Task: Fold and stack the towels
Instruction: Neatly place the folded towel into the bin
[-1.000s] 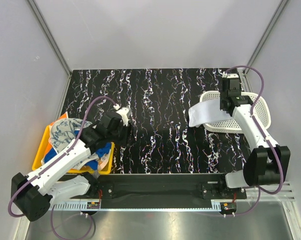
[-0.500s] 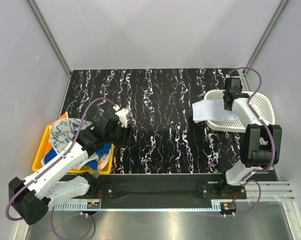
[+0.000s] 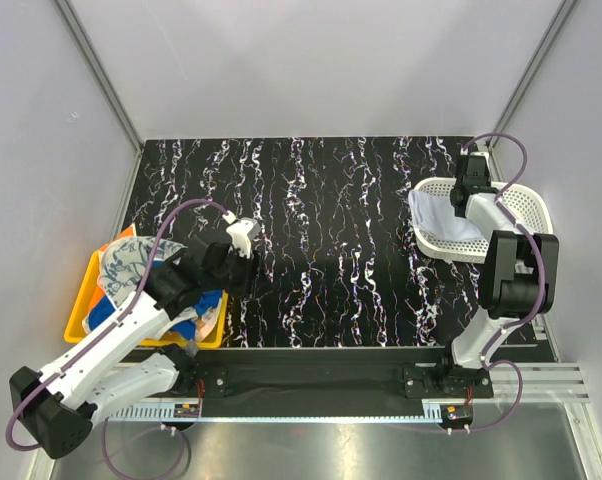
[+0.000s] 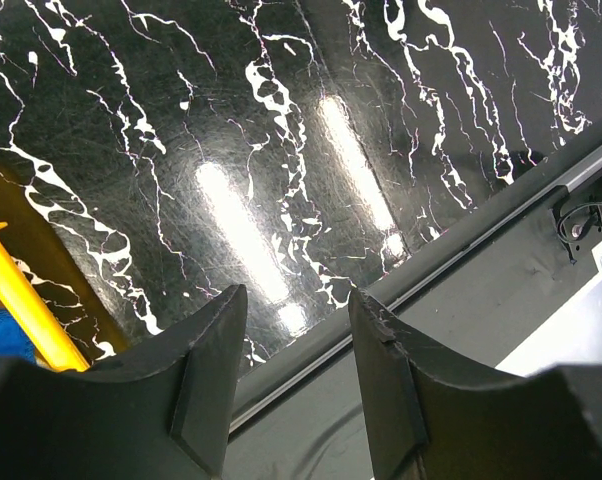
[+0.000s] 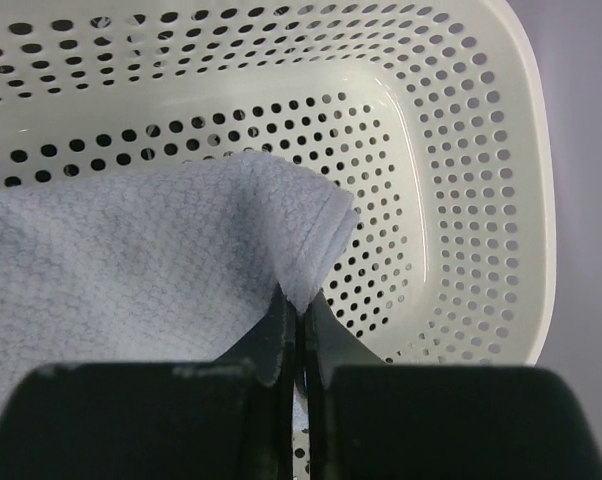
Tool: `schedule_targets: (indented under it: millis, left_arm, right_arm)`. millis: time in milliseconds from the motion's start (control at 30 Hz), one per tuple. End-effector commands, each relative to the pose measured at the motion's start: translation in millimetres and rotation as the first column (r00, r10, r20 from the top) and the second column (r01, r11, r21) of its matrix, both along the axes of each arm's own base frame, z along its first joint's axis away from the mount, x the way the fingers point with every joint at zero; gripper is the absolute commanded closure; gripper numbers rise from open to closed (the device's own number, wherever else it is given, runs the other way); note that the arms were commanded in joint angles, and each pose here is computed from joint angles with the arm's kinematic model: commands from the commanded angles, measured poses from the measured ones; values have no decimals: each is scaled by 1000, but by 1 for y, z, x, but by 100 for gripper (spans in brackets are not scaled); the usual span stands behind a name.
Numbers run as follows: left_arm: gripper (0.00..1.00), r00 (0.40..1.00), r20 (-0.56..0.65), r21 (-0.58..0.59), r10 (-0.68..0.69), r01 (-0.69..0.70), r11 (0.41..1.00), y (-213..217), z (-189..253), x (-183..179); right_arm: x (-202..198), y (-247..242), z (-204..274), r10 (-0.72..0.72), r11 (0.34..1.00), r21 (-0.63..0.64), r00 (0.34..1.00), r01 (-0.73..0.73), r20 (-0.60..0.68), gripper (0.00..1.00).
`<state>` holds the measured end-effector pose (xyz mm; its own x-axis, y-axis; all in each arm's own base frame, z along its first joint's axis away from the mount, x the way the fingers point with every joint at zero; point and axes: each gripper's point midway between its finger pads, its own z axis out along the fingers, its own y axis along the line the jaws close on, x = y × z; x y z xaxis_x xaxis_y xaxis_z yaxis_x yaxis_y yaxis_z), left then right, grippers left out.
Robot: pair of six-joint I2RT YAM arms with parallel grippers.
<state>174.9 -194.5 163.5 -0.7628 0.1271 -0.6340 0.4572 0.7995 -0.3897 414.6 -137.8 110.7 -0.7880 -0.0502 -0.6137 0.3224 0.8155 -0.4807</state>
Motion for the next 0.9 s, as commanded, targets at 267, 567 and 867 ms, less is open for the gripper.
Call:
schedule_targets:
  millis: [267,567,867]
  left_arm:
    - [49,998,48,-34,-31,33,999,-6,10,0]
    - [49,999,34,-19,-28,29,999,-6,6,0]
    - [48,1000,11,1,-25,25,1000,-6,-2,2]
  right_arm:
    - [24,-30,7,-72,990,-115,996,78,53,100]
    - [18,-50,8,-147,975,-166,989,149,29,100]
    - [21,-56,-4,-213,965,-157,977,210,-2,83]
